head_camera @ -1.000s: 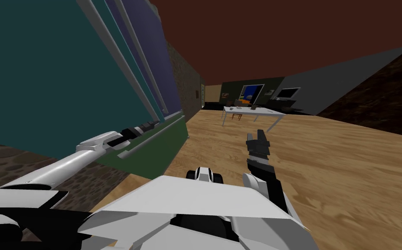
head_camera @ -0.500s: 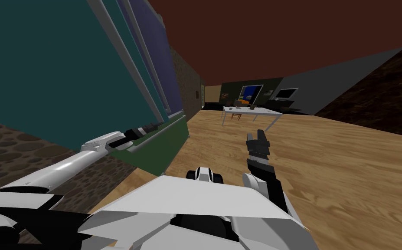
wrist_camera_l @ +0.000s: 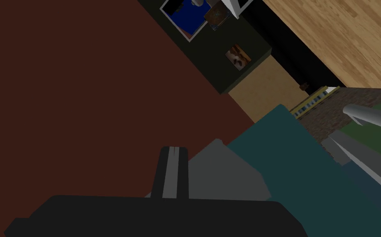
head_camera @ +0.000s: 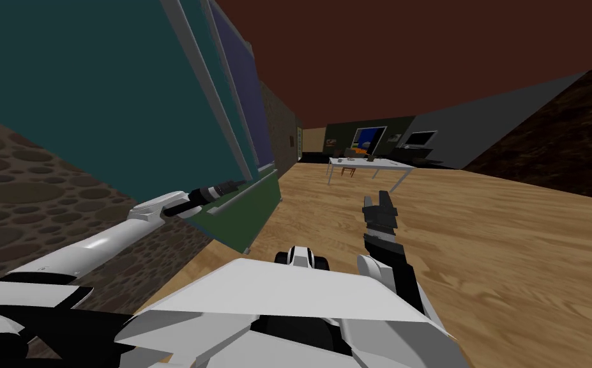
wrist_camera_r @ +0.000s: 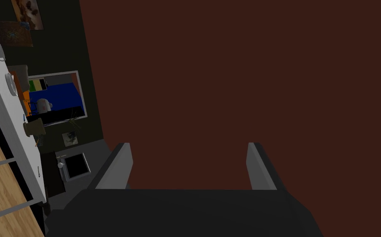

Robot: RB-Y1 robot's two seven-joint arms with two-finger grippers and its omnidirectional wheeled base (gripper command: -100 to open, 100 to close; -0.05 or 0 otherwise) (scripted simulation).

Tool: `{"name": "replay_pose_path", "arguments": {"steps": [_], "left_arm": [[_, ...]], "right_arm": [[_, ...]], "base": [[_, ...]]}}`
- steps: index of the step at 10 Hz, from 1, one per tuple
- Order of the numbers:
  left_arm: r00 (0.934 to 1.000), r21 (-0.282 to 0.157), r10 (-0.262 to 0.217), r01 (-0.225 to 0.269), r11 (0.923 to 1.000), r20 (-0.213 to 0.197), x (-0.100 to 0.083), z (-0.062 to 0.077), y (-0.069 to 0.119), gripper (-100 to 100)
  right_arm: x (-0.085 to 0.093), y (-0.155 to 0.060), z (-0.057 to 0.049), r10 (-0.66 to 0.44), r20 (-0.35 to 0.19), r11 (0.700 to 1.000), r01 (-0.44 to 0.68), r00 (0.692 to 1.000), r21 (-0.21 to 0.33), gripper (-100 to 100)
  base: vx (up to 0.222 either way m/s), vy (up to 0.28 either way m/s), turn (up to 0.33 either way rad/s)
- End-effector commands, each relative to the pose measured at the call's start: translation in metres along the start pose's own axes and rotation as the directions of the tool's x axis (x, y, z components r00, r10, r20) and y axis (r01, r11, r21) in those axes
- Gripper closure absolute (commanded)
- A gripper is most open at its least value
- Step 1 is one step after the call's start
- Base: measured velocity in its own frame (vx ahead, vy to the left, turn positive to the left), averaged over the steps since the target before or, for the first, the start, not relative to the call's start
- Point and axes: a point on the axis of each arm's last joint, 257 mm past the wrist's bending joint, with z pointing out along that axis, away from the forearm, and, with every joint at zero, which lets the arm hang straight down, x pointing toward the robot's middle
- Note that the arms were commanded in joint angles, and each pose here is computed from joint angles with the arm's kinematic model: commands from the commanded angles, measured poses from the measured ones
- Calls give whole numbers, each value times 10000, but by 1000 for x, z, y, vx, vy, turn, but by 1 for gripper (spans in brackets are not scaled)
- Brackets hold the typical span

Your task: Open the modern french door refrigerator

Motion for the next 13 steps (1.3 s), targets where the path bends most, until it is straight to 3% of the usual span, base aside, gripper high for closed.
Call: {"name": "replay_pose_path", "arguments": {"steps": [1,2,3,4,6,8,9,10,13], "left_arm": [[9983,784,49,-3,9969,-584,16,8,-27,100],[9968,1073,81,5,9942,-800,23,11,-37,100],[9979,872,50,7,9962,-650,20,9,-29,100],[9993,520,-40,59,9986,-364,12,5,-16,-100],[9999,160,-120,121,9998,-71,3,1,-3,-100],[9998,277,-105,110,9996,-180,7,3,-7,-100],[9998,284,-104,109,9995,-183,7,3,-7,100],[9982,765,-82,128,9970,-595,19,9,-24,100],[9949,1273,-28,157,9917,-1008,31,14,-42,100]], "right_arm": [[0,0,0,0,0,10000,0,10000,0,0],[0,0,0,-1,0,10000,1,10000,0,0],[0,0,0,-1,0,10000,1,10000,0,0],[0,0,0,-1,1,10000,1,10000,2,0],[0,0,0,-1,2,10000,1,10000,3,0],[0,0,0,-1,1,10000,1,10000,2,0],[0,0,0,-1,1,10000,1,10000,2,0],[0,0,0,-2,1,10000,2,10000,2,0],[0,0,0,0,0,10000,0,10000,0,0]], "base": [[-124,72,1],[-115,60,2],[-51,25,-2],[72,-29,-19],[124,-54,3],[26,-12,13],[8,-2,-3],[-66,61,27],[-103,71,-11]]}}
